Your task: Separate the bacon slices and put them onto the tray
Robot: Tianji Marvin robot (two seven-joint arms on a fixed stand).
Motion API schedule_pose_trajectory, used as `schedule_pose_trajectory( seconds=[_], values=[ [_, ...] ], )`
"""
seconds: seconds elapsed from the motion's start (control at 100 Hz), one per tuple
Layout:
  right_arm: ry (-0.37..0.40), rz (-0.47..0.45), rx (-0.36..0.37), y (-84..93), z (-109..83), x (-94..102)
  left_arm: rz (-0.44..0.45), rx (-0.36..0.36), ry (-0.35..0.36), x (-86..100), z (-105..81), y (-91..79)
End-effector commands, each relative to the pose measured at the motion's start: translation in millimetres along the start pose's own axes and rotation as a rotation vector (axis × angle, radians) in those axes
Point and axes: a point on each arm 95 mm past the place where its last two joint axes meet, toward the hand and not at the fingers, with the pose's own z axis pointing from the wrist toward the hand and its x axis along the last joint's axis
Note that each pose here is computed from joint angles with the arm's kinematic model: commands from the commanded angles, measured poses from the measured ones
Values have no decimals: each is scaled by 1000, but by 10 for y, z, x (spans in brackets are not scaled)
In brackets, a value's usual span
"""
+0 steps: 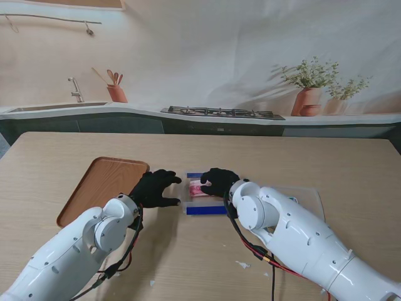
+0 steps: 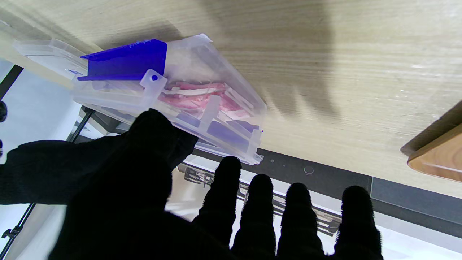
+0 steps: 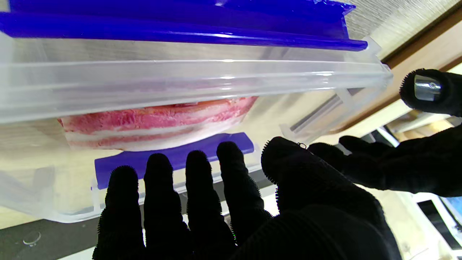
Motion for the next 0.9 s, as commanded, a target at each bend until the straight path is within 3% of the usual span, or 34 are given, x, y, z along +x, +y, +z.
schedule_pose_trajectory(
  seconds=[0.0, 0.26, 0.57, 0.89],
  values=[
    [7, 6, 16, -62, 21, 39, 2, -18, -4, -2, 1, 14],
    [-12, 11, 7, -106, 67, 41, 4, -21, -5, -9, 1, 13],
    [-53, 30, 49, -188, 130, 26, 1, -26, -3, -10, 11, 23],
    [-65, 108, 78, -216, 82, 65, -1, -25, -6, -13, 16, 26]
  ],
)
